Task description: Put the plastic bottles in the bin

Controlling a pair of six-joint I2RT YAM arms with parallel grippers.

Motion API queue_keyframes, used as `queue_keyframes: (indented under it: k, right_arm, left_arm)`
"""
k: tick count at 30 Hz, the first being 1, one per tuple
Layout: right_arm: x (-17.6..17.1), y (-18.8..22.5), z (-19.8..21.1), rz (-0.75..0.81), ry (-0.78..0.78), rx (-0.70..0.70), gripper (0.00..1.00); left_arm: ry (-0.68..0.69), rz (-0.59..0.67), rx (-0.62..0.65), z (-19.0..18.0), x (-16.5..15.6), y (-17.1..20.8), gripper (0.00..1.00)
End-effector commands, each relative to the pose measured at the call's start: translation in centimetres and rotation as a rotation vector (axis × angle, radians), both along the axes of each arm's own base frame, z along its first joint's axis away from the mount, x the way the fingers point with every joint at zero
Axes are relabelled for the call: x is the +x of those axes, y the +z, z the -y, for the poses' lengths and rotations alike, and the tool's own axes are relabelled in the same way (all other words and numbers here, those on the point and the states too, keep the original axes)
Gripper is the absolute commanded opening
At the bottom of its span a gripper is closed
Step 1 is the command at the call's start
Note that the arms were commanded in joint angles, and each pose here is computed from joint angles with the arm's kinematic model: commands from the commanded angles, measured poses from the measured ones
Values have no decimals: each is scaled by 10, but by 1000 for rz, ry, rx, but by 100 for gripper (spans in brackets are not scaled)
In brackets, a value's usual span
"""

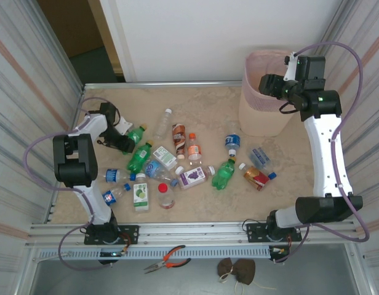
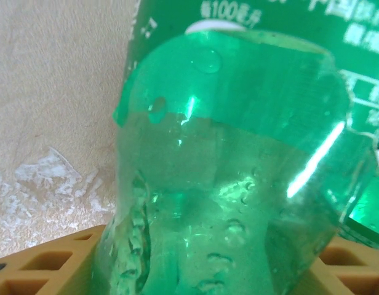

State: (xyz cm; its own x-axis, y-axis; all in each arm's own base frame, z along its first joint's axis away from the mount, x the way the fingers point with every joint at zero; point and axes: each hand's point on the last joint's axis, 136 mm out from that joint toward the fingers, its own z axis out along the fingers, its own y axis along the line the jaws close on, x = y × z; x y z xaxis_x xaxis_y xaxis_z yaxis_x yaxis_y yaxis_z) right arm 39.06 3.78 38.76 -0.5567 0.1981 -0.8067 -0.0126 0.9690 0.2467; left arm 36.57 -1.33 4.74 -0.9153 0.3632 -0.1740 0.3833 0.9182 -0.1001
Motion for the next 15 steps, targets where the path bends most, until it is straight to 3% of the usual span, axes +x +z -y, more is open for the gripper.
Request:
queue_keyframes:
  k: [1, 7, 15]
  right_arm:
    - [-16, 14, -3, 40, 8, 34, 71]
    - [-31, 16, -22, 85, 103, 71, 72]
    - [-61, 21, -76, 214, 384, 116, 74]
  left_arm:
    - [20, 105, -71, 8, 10, 37, 56]
    - [12, 278, -228, 29, 20, 92, 56]
    - [-40, 583, -560, 81, 19, 211, 55]
